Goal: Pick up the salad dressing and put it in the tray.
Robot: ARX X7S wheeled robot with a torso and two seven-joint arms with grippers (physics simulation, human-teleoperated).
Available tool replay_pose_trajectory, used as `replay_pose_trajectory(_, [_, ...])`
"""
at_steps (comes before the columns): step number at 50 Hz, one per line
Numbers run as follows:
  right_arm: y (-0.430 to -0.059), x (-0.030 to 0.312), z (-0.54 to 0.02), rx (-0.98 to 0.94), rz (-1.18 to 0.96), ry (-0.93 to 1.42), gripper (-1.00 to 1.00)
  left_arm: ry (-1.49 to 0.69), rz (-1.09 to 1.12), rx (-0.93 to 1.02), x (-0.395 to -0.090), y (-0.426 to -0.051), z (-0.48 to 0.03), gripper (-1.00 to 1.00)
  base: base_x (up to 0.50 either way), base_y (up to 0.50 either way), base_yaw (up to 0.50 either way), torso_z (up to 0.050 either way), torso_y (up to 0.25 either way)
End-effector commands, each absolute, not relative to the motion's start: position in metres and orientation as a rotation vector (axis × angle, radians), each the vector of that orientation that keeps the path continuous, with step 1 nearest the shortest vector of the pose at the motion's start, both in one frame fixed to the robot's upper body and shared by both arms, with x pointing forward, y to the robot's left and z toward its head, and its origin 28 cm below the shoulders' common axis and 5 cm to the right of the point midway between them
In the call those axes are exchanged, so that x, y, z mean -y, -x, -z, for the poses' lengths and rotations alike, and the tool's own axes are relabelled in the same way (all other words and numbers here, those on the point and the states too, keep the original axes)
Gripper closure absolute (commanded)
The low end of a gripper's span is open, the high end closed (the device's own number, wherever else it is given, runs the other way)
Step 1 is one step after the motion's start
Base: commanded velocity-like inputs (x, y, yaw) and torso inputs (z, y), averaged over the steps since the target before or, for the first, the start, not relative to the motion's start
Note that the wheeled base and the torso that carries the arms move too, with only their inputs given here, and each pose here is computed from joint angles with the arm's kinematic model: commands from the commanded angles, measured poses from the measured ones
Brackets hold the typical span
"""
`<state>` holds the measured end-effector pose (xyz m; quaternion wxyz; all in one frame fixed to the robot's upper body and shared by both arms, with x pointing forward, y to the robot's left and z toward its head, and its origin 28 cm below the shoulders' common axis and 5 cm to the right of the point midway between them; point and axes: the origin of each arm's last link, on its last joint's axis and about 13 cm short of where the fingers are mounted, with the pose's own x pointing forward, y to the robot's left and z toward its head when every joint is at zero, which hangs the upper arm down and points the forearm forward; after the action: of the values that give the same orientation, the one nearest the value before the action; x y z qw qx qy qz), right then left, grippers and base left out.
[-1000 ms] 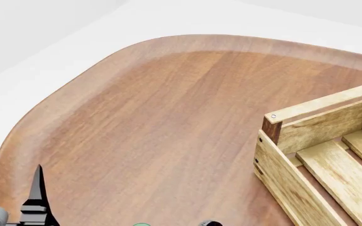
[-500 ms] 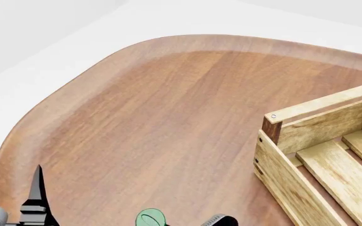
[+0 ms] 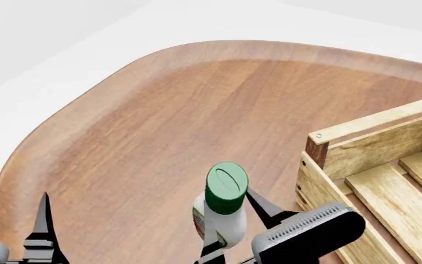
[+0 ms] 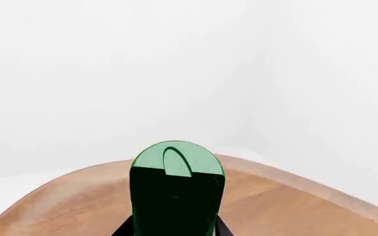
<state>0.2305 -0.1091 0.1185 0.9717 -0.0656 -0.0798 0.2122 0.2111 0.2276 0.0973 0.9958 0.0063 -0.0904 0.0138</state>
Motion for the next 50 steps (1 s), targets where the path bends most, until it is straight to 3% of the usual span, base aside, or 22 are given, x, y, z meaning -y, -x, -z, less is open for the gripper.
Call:
replay_pose_trajectory(1, [-0.231, 0.126, -0.153, 0.297, -0.293, 0.106, 1.00, -0.013, -0.030, 0.183, -0.228, -0.211, -0.098, -1.00, 0.00, 0.00, 0.00, 0.000, 0.000])
replay_pose_trajectory(24, [-0.247, 0.172, -0.201, 0.428, 0.058, 0.117, 1.00, -0.010, -0.031, 0.181, -0.228, -0.212, -0.098, -1.00, 0.00, 0.00, 0.00, 0.000, 0.000])
replay_pose_trajectory(50, [-0.306, 0.246, -0.223, 0.261, 0.509, 0.350, 1.00, -0.001, -0.030, 0.180, -0.228, -0.212, -0.097, -1.00, 0.00, 0.00, 0.00, 0.000, 0.000])
